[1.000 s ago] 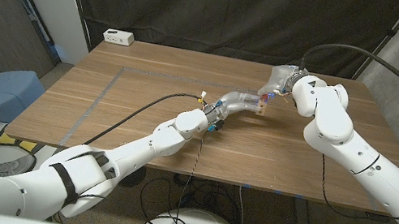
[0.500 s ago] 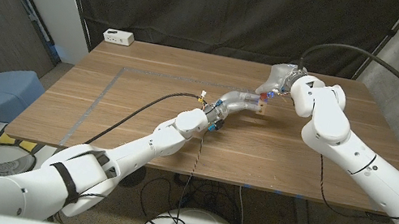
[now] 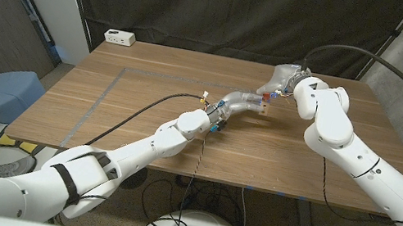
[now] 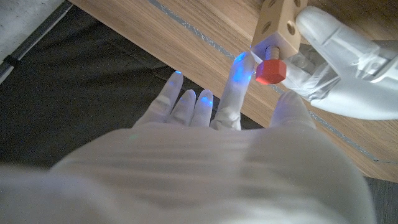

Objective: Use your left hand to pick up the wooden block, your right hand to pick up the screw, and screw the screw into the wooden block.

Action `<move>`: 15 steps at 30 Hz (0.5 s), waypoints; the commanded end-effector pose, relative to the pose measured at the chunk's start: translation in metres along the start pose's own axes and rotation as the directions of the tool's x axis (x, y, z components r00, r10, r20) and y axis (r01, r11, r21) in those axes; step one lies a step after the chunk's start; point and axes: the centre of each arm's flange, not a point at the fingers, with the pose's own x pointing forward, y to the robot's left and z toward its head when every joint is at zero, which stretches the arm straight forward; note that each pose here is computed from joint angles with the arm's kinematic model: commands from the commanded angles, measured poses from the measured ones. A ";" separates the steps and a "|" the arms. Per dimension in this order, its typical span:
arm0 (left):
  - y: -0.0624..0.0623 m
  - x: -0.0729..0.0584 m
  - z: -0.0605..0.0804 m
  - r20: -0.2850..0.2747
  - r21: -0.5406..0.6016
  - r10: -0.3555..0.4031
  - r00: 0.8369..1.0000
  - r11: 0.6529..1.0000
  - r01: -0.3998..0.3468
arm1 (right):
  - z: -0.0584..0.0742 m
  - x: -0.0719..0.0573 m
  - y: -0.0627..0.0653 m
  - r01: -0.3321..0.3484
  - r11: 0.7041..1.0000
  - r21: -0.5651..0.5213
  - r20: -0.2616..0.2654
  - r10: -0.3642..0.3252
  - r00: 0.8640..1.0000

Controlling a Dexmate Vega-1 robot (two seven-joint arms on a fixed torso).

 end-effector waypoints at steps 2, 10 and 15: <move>-0.002 -0.002 -0.001 -0.004 -0.003 0.000 1.000 1.000 0.000 | -0.004 -0.008 -0.004 -0.002 1.000 -0.005 -0.006 0.002 1.000; -0.003 -0.002 -0.001 -0.003 -0.003 -0.002 1.000 1.000 0.002 | -0.004 -0.011 -0.005 -0.020 1.000 -0.009 -0.005 0.020 1.000; -0.004 -0.002 -0.001 -0.004 -0.003 -0.003 1.000 1.000 0.003 | -0.005 -0.013 -0.006 -0.011 1.000 -0.012 -0.001 0.011 1.000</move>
